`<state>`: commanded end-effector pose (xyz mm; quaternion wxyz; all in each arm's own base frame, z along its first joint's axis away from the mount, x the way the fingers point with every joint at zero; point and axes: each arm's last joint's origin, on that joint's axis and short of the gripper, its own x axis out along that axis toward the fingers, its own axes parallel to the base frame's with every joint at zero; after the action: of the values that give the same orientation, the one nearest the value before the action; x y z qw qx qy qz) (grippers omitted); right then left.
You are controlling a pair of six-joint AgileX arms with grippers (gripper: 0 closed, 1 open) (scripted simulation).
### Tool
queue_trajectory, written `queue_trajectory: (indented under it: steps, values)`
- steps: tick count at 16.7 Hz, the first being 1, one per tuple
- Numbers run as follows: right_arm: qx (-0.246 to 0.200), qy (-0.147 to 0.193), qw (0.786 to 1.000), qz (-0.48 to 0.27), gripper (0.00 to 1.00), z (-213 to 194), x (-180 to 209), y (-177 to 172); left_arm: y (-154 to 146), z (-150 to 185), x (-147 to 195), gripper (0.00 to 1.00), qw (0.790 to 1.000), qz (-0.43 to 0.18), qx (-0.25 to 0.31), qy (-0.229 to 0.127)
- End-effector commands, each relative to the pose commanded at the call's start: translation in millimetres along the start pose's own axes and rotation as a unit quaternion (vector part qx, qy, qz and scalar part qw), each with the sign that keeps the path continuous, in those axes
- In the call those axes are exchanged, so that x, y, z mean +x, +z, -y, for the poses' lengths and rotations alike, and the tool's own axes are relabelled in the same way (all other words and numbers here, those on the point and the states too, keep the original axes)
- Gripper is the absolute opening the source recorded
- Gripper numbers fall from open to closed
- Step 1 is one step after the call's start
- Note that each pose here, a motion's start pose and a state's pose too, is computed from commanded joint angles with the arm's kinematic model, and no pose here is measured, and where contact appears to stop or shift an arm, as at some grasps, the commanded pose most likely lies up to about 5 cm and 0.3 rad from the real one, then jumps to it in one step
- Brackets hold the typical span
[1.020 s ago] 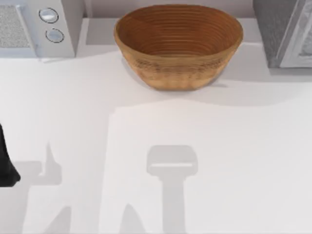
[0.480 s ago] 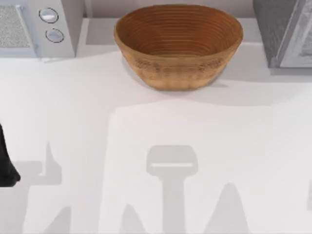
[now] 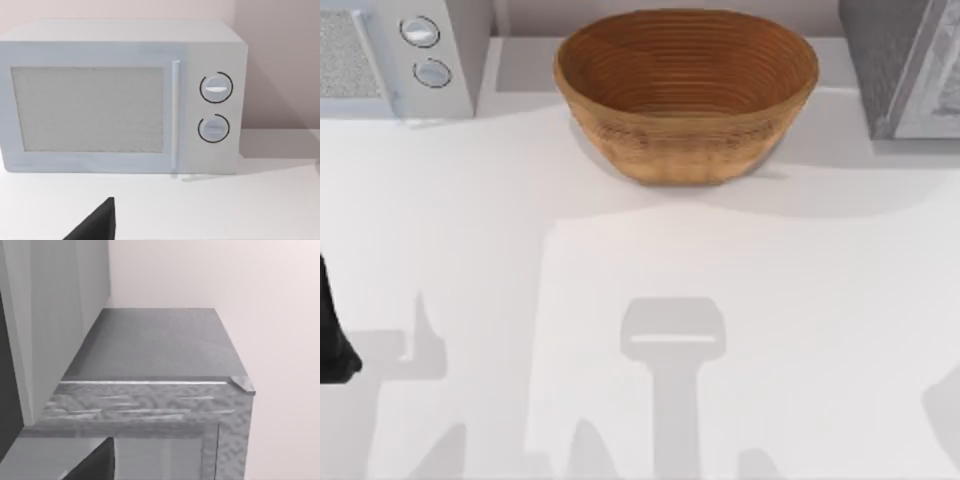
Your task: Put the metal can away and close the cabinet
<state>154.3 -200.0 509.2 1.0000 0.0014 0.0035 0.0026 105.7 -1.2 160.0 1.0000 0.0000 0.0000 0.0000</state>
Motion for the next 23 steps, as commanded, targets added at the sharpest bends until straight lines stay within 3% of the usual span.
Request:
queue_trajectory:
  steps: [5,10,17,23]
  values:
    - [0.000,-0.002,1.000,0.000,1.00,-0.2,1.5,0.1,0.0,0.0,0.0,1.00,1.000,0.000,0.000,0.000]
    - [0.009,-0.003,1.000,-0.001,1.00,-28.1,36.8,-0.9,0.0,0.0,0.0,1.00,1.000,0.000,0.000,0.000]
    - [0.014,-0.005,1.000,0.006,1.00,-130.2,93.1,2.7,0.0,0.0,0.0,1.00,1.000,0.000,0.000,0.000]
    - [0.011,-0.004,1.000,0.008,1.00,-233.4,95.1,3.4,0.0,0.0,0.0,1.00,1.000,0.000,0.000,0.000]
